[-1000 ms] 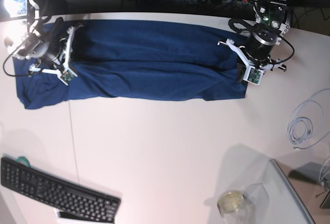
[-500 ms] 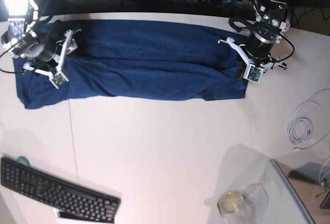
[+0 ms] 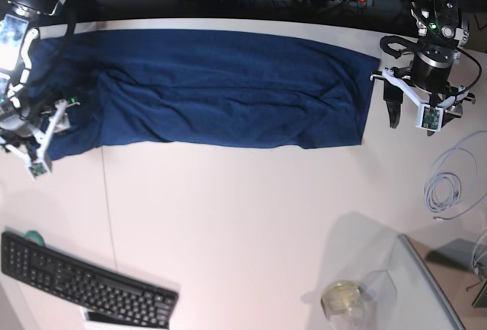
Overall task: Layout the t-shirt on the table in an organized manner, then fold the t-shirt properly
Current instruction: 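Pull the folded shirt ends apart with both grippers to straighten it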
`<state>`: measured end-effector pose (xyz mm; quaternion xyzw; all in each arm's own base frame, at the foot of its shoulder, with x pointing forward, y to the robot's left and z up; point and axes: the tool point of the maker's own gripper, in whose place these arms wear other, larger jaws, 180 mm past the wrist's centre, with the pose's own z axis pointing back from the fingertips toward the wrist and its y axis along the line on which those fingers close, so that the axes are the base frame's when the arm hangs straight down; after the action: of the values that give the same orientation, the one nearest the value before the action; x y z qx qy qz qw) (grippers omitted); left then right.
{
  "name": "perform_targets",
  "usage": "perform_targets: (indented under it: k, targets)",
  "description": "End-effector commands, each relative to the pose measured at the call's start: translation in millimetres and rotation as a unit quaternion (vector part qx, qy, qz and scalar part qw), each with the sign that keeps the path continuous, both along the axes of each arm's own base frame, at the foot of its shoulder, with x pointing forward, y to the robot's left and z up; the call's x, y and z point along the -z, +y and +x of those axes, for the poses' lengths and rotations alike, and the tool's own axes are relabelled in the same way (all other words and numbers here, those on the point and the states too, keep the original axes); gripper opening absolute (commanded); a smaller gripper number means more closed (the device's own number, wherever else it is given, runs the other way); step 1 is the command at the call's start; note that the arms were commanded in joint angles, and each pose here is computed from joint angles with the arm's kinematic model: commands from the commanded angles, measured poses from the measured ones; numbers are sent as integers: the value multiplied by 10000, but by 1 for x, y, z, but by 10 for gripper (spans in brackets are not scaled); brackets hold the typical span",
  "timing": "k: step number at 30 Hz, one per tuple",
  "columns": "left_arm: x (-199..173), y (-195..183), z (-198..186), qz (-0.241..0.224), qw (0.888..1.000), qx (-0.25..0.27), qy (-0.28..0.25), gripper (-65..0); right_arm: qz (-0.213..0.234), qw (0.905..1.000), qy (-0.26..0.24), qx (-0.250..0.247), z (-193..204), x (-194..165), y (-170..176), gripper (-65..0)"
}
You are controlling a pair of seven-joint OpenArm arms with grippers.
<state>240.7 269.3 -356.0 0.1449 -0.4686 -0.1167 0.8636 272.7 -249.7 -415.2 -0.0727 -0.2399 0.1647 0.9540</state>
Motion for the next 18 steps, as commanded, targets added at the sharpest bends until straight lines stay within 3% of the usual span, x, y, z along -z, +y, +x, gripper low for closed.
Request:
perform_targets:
  k: [1, 3, 7, 9, 11, 12, 15, 18]
  targets:
    - [-8, -8, 6, -94, 9997, 10, -220, -245, 124, 9996, -222, -148, 17, -7, 11, -273]
    - [-6, -23, 13, -299, 9991, 24, -302, -247, 390, 9989, -164, -222, 26, 2, 32, -273]
    - [17, -56, 12, -637, 9977, 194, -89, -276, 911, 9953, -225, 241, 46, 8, 38, -273]
    - [24, -74, 11, -753, 9964, 376, 13, -408, 1149, 9897, -363, 778, 56, 7, 28, -273]
    - [29, -86, 8, -824, 9953, 509, 94, -602, 1260, 9795, -724, 1394, 68, 1, 14, -273]
    - [33, -89, 6, -858, 9948, 526, 144, -650, 1279, 9738, -871, 1669, 72, 0, 8, -273]
    - [46, -88, 2, -888, 9944, 491, 309, -650, 1333, 9583, -1056, 2294, 83, 1, -3, -273]
    - [64, -83, -3, -913, 9936, 398, 529, -650, 1384, 9493, -1013, 2634, 88, 6, -7, -273]
